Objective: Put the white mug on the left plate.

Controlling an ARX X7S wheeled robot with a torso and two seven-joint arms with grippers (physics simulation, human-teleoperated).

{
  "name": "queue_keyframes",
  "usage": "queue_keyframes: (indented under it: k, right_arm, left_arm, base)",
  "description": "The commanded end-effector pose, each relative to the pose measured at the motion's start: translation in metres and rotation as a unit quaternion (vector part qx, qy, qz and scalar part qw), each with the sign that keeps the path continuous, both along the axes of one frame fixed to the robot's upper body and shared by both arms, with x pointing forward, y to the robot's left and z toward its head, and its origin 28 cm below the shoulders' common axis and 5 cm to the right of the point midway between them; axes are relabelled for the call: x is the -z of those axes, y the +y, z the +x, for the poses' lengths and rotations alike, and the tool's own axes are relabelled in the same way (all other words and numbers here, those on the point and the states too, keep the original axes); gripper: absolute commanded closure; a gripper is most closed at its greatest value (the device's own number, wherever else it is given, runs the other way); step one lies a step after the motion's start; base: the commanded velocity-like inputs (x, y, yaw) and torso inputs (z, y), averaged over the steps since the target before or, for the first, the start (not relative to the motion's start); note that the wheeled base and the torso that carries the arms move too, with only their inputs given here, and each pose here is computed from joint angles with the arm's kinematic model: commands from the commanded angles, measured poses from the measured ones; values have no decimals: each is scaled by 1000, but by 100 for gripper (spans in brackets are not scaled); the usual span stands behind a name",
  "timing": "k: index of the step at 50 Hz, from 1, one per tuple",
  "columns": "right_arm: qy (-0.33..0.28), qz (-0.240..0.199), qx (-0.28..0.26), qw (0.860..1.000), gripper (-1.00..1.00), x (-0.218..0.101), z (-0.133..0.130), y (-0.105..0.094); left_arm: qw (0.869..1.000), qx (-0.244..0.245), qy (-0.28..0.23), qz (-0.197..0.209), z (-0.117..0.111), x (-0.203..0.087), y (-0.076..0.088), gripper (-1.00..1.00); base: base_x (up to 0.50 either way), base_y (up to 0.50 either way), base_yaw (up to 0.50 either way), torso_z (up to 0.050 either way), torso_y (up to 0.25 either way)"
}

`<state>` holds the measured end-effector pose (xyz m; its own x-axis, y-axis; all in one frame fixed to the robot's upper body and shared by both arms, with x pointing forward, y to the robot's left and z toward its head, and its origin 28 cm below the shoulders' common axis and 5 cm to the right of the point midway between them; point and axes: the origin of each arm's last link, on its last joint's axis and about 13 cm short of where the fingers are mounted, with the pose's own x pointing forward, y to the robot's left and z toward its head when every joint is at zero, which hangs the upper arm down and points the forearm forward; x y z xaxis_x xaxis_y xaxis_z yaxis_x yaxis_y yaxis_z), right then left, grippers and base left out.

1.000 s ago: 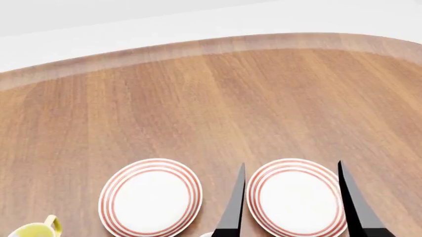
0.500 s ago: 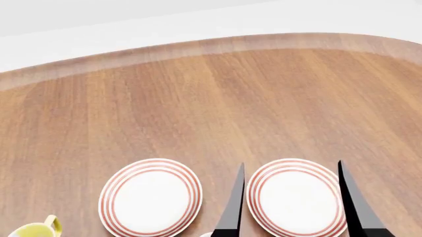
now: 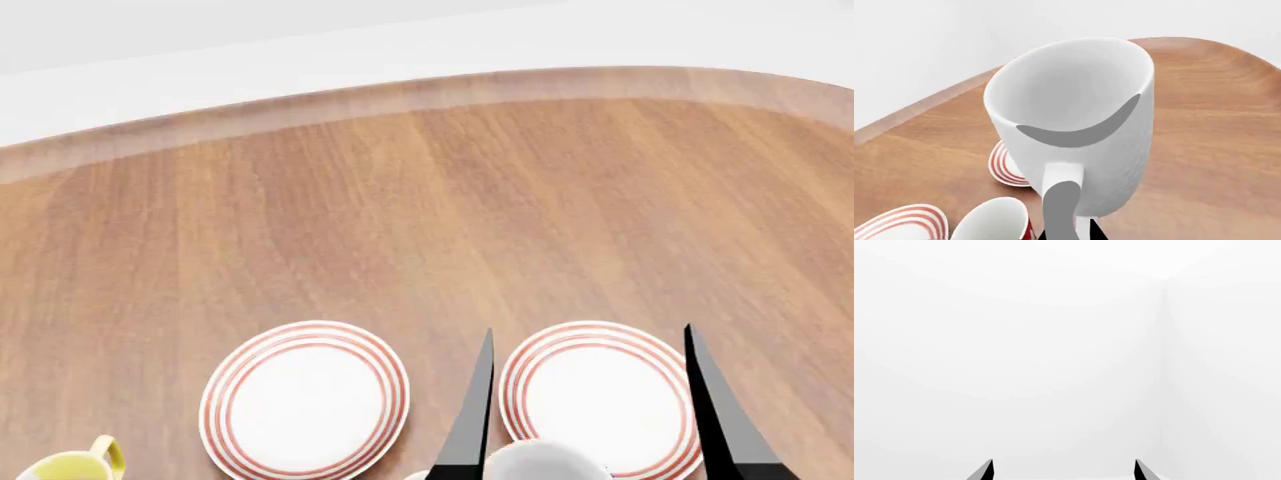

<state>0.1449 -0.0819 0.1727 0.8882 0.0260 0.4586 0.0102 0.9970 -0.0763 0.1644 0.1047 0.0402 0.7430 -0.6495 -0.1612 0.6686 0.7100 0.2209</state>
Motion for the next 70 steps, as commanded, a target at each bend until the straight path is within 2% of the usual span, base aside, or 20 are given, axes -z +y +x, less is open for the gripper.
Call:
queue_keyframes:
  k: [1, 21, 39, 51, 58, 70]
  right_arm:
    - [-1, 0, -1, 1000, -100, 0, 0, 0]
    - [0, 1, -2, 1000, -100, 0, 0, 1]
    - [-1, 1, -2, 1000, -100, 0, 0, 1]
    - [-2, 1, -2, 1000, -100, 0, 0, 0]
    - [-2, 2, -2, 1000, -100, 0, 0, 1]
    - [-1, 3, -1, 1000, -100, 0, 0, 0]
  left_arm:
    - [999, -28, -15, -19, 15, -20, 7, 100]
    - [994, -92, -17, -51, 45, -33, 27, 100]
    - [984, -160, -22, -74, 70, -41, 49, 100]
    - [978, -199, -27, -63, 87, -38, 60, 100]
    - [972, -227, -29, -59, 108, -43, 70, 100]
    - [965, -253, -32, -60, 132, -50, 74, 100]
  base:
    - [0, 0, 0, 0, 0]
    - [0, 0, 0, 0, 1]
    - [0, 0, 0, 0, 0]
    - [0, 0, 0, 0, 1]
    - [0, 0, 0, 0, 0]
    - [0, 0, 0, 0, 0]
